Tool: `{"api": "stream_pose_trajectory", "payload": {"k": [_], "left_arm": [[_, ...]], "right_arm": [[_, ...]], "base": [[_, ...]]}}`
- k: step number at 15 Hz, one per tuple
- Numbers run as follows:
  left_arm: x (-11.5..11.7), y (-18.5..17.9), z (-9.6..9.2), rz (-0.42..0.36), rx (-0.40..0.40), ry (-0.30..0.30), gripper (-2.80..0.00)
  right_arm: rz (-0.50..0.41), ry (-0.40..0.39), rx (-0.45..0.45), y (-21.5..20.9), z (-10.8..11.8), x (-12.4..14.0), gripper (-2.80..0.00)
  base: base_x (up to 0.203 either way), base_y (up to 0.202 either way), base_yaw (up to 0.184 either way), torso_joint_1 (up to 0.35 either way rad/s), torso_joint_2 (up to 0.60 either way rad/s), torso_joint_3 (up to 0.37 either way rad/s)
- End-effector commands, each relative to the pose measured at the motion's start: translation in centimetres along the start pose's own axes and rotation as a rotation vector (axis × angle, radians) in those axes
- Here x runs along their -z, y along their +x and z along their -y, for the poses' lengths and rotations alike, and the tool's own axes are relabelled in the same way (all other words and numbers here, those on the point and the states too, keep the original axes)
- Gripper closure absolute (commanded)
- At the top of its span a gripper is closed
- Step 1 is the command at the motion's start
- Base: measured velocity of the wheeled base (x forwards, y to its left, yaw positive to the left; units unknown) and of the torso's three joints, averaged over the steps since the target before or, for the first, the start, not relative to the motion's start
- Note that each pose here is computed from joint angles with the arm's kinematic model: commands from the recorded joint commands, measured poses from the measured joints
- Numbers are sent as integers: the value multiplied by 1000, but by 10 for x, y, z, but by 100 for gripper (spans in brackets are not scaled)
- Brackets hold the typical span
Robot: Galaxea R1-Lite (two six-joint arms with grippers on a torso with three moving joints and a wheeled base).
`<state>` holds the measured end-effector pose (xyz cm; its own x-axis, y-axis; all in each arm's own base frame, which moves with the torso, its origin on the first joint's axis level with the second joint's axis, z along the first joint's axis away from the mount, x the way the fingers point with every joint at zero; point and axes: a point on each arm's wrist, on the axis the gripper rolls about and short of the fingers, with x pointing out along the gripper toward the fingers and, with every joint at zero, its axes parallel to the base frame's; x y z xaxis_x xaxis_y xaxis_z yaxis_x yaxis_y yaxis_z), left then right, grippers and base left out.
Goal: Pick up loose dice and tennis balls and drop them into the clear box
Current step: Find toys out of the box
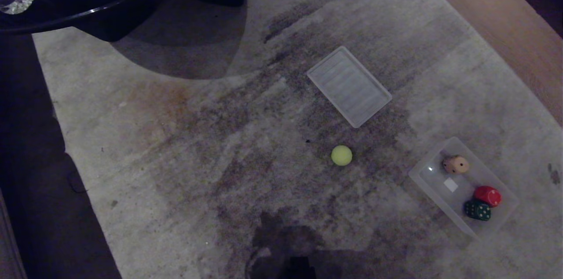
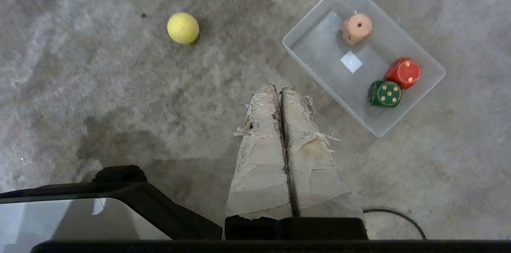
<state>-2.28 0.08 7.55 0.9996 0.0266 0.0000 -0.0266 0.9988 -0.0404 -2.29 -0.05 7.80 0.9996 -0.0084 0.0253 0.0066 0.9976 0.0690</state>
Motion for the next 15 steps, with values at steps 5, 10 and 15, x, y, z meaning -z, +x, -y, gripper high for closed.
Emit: {"api": "stream_pose_trajectory", "payload": {"k": [5,10,15], "left_arm": [[0,0,0,-3,0,1,0],[1,0,0,-5,5,8,0],[1,0,0,-4,4,6,0]], "right_arm": [[-8,0,0,1,0,2,0],[-8,0,0,1,0,2,0],[-8,0,0,1,0,2,0]], "base": [[0,0,0,2,-1,-200],[0,0,0,4,4,-118],[0,0,0,0,0,0]]}}
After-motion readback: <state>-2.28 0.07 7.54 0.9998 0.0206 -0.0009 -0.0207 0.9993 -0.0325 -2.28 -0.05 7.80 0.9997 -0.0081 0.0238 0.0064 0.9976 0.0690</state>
